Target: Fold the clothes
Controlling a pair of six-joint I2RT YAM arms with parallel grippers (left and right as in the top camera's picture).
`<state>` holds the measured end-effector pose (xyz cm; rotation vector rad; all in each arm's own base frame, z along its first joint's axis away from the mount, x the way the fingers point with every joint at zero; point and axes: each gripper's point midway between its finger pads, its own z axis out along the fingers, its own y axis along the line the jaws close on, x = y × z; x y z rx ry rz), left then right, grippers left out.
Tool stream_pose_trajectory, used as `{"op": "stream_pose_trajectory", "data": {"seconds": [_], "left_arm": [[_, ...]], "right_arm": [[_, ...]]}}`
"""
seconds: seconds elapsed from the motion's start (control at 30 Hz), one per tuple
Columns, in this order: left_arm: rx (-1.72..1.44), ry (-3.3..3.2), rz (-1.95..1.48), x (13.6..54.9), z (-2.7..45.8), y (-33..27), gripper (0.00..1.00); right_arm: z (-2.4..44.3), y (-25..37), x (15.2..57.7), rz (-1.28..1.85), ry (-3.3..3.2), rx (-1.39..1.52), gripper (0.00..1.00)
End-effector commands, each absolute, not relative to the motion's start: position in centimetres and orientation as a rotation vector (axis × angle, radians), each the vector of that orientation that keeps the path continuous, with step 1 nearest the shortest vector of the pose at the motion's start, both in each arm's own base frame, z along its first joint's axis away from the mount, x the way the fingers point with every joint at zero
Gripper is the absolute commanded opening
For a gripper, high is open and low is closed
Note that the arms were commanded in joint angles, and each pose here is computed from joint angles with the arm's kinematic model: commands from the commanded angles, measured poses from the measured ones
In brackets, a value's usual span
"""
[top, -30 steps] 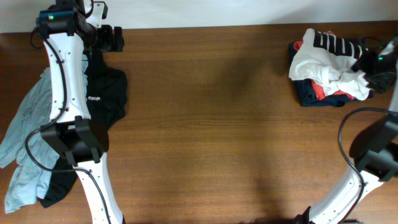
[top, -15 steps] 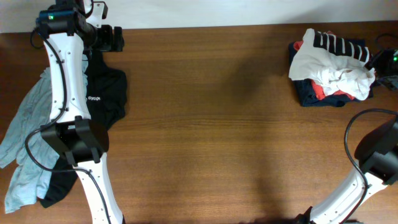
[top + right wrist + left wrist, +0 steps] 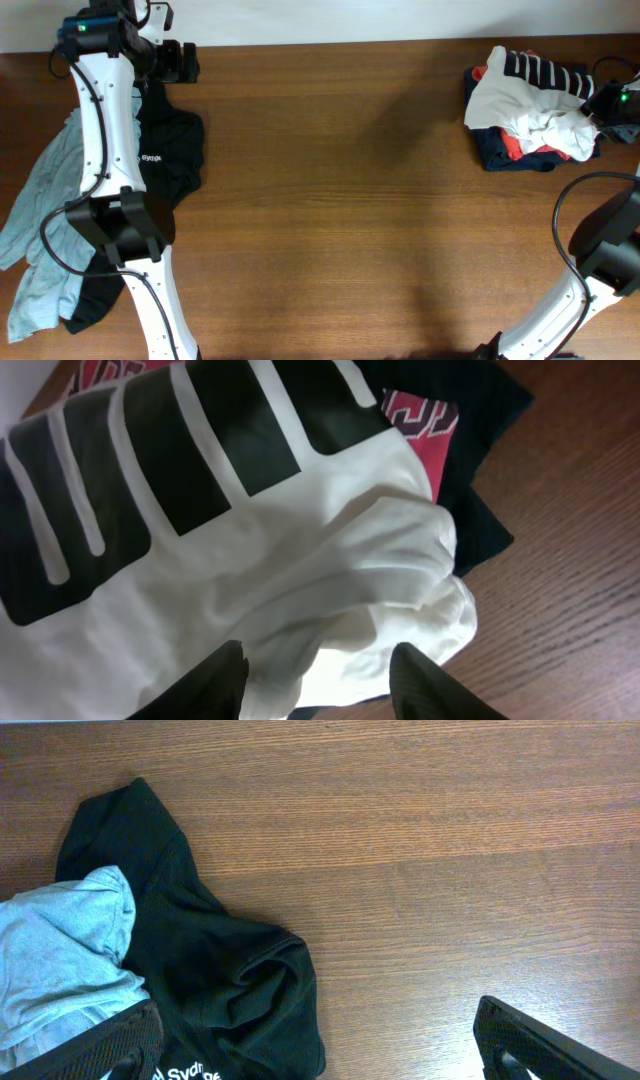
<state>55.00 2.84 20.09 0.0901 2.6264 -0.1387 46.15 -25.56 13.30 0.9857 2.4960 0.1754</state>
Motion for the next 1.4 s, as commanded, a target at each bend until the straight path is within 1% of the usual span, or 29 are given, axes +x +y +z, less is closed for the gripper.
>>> {"op": "stream_pose_trajectory", "data": {"seconds": [0.0, 0.1, 0.13, 0.27, 0.37, 0.43, 0.6, 0.73, 0.83, 0.9, 0.93, 1.07, 1.13, 1.2, 1.23, 1.37], "left_arm": [[0.088, 2.595, -0.141, 54.7, 21.8, 2.5, 0.99], [0.088, 2.595, -0.141, 54.7, 21.8, 2.5, 0.99], [0.088, 2.595, -0.142, 54.7, 21.8, 2.5, 0.99], [0.088, 2.595, -0.141, 54.7, 21.8, 2.5, 0.99], [0.088, 2.595, -0.141, 54.7, 21.8, 2.5, 0.99], [0.088, 2.595, -0.141, 54.7, 21.8, 2.5, 0.99], [0.088, 2.595, -0.141, 54.7, 21.8, 2.5, 0.99], [0.088, 2.595, -0.141, 54.7, 21.8, 2.5, 0.99], [0.088, 2.595, -0.141, 54.7, 21.8, 2.5, 0.99], [0.088, 2.595, -0.141, 54.7, 21.8, 2.5, 0.99], [0.088, 2.595, -0.141, 54.7, 21.8, 2.5, 0.99], [0.088, 2.595, -0.141, 54.7, 21.8, 2.5, 0.99], [0.088, 2.595, -0.141, 54.7, 21.8, 2.5, 0.99], [0.088, 2.595, -0.141, 54.7, 21.8, 2.5, 0.99], [0.088, 2.595, -0.141, 54.7, 21.8, 2.5, 0.99], [0.088, 2.594, -0.141, 54.7, 21.8, 2.5, 0.99]], "right_arm": [[14.2, -24.3, 46.4, 0.184, 2.498, 0.931, 0.52], [13.9, -24.0, 46.5, 0.183, 2.511, 0.906, 0.47], [13.7, -23.8, 46.6, 0.184, 2.514, 0.902, 0.44], [13.6, -23.7, 46.5, 0.186, 2.518, 0.905, 0.19], [13.3, -23.8, 45.9, 0.190, 2.532, 0.925, 0.09], [12.9, -23.9, 44.9, 0.182, 2.562, 0.955, 0.06], [11.4, -24.1, 43.4, 0.131, 2.618, 0.999, 0.06], [9.1, -23.4, 42.4, 0.147, 2.665, 1.024, 0.06], [7.5, -23.0, 41.5, 0.150, 2.700, 1.044, 0.07], [7.2, -22.9, 41.5, 0.154, 2.698, 1.048, 0.08], [7.5, -22.9, 41.7, 0.161, 2.689, 1.042, 0.13], [9.8, -22.9, 42.8, 0.195, 2.637, 1.007, 0.27], [11.1, -23.1, 43.3, 0.196, 2.611, 0.991, 0.38], [12.5, -23.3, 43.6, 0.187, 2.590, 0.979, 0.46], [13.1, -23.5, 43.6, 0.183, 2.581, 0.978, 0.49], [14.7, -23.9, 44.1, 0.172, 2.551, 0.967, 0.54]]}}
